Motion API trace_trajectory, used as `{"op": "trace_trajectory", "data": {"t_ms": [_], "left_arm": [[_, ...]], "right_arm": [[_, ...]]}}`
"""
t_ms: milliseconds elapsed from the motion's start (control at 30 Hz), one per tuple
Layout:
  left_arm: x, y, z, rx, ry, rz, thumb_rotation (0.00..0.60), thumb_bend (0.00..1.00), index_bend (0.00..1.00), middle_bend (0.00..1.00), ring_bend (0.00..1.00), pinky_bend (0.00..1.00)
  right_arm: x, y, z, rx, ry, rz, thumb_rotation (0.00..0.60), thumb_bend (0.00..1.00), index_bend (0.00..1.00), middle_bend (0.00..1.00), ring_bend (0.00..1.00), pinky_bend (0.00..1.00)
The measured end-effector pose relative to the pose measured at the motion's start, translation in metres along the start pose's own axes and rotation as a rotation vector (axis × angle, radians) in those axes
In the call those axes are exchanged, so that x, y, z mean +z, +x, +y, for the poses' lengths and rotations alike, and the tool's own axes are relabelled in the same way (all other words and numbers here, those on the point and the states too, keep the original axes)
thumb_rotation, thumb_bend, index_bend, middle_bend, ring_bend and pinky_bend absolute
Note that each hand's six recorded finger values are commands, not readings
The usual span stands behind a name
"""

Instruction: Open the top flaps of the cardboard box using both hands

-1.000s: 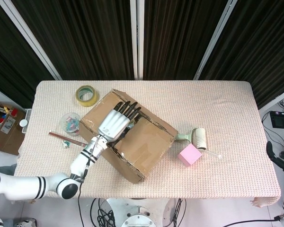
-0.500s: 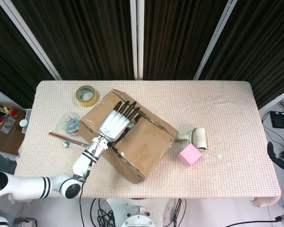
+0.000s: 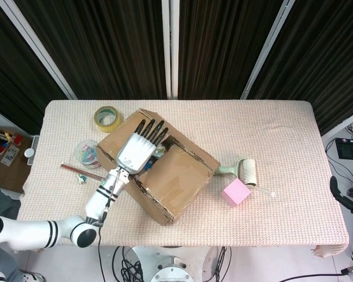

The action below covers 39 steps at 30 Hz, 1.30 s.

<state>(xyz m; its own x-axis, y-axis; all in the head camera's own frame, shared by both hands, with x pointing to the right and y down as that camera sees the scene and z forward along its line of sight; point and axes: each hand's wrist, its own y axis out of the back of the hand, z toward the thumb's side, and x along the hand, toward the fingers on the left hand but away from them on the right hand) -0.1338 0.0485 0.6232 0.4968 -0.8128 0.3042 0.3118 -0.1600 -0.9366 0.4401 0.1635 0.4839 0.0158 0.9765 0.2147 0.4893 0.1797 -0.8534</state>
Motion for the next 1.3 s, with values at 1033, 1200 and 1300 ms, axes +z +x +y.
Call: {"op": "trace_trajectory", "data": {"t_ms": [1033, 1200, 1300], "left_arm": [[-0.106, 0.031, 0.023, 0.197, 0.254, 0.297, 0.6, 0.31, 0.0, 0.0, 0.06, 0.15], [-0.131, 0.04, 0.005, 0.141, 0.282, 0.342, 0.6, 0.3, 0.0, 0.0, 0.06, 0.15], [-0.146, 0.041, -0.006, 0.111, 0.295, 0.379, 0.6, 0.3, 0.0, 0.0, 0.06, 0.15]], "right_arm": [[0.002, -0.004, -0.005, 0.003, 0.009, -0.002, 0.6, 0.27, 0.0, 0.0, 0.0, 0.0], [0.004, -0.004, -0.005, 0.004, 0.012, 0.004, 0.6, 0.27, 0.0, 0.0, 0.0, 0.0], [0.006, -0.004, -0.004, 0.003, 0.013, 0.01, 0.6, 0.28, 0.0, 0.0, 0.0, 0.0]]}}
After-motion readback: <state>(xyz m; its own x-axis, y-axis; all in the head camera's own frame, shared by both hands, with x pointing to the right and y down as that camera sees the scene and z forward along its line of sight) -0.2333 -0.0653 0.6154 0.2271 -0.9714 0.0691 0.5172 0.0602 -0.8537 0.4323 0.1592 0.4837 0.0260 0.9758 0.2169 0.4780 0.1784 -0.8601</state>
